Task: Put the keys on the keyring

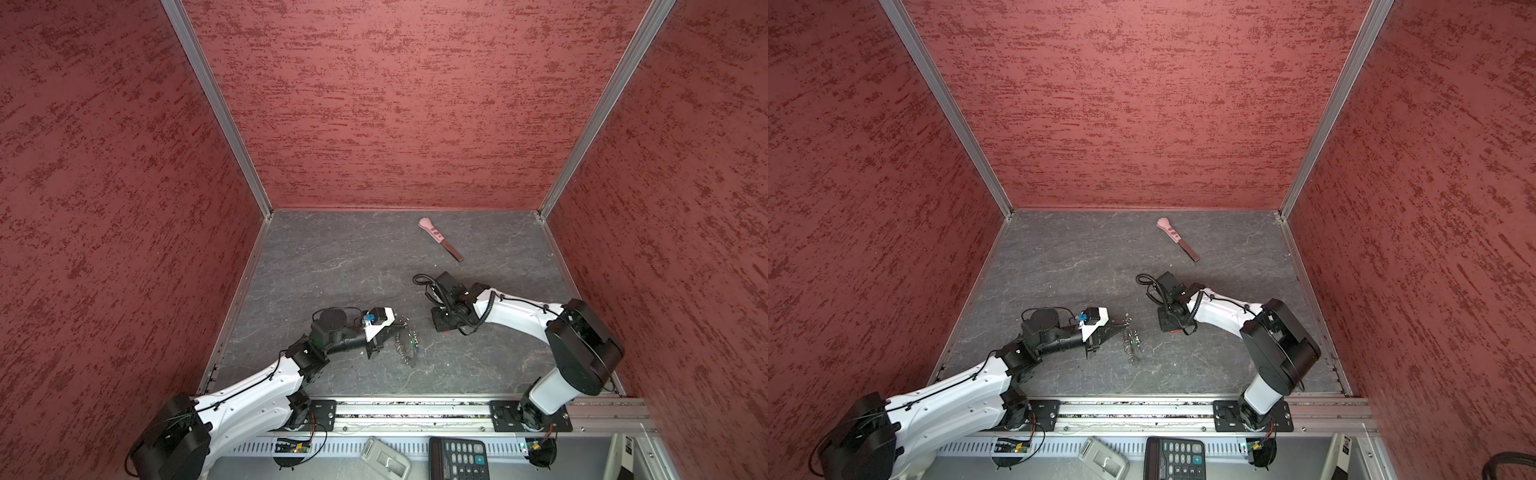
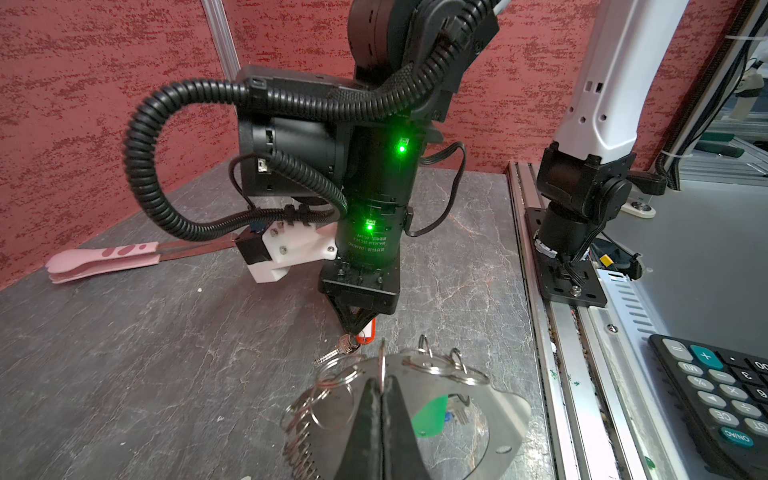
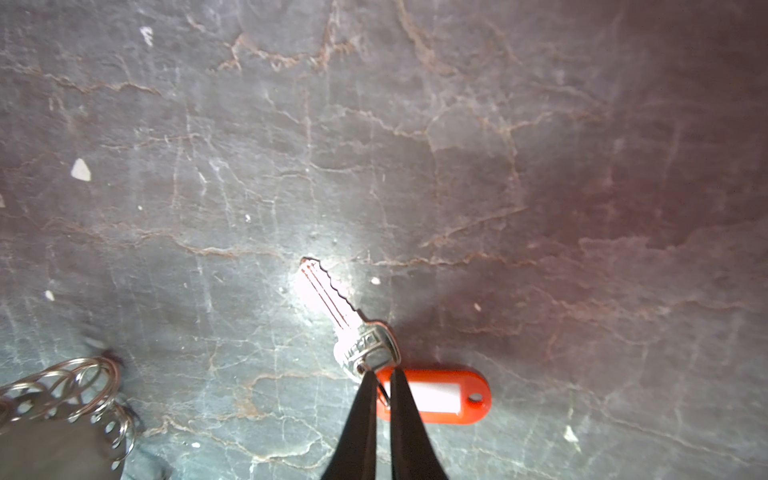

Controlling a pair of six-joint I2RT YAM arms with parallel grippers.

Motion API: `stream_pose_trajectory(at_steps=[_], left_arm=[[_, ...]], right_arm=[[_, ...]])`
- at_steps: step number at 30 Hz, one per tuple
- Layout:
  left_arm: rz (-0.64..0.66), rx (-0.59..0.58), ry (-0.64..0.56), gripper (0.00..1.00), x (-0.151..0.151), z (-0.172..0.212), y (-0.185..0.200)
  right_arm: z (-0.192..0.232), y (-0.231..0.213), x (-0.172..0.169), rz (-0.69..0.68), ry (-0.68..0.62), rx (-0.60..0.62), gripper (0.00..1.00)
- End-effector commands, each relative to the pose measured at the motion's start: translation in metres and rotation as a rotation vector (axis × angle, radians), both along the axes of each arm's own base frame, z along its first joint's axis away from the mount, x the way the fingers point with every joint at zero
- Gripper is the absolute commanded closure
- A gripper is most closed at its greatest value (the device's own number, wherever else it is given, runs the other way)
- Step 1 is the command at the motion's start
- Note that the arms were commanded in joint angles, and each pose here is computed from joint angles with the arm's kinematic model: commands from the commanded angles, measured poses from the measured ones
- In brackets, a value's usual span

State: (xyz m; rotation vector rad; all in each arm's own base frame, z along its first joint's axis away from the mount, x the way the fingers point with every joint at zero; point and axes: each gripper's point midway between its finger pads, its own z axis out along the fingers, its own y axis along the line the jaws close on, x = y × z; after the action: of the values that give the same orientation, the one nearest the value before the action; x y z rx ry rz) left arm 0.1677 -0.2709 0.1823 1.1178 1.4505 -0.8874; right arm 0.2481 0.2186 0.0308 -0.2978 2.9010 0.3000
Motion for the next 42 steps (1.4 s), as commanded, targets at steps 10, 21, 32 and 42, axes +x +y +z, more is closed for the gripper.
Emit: stream_pose_trajectory(at_steps=[10,21,32,42], left_arm=[[-0.001,-0.002,-0.025,1.00,0.002,0.006,-0.002],[-0.003,-0.002,-0.024,1.00,0.001,0.006,-0.002],[-0.004,-0.005,-0.027,1.00,0.001,0.007,-0.002],[-0.002,-0.002,-0.025,1.00,0.002,0.006,-0.002]], right_arm=[[0.015,0.017,0.000,0.030,-0.016,0.073,0.88],[0.008,0.008,0.006,0.022,-0.032,-0.006,0.88],[0.003,0.010,0.010,0.033,-0.030,-0.034,0.90],[0.004,0.007,0.009,0.043,-0.029,-0.054,0.84]])
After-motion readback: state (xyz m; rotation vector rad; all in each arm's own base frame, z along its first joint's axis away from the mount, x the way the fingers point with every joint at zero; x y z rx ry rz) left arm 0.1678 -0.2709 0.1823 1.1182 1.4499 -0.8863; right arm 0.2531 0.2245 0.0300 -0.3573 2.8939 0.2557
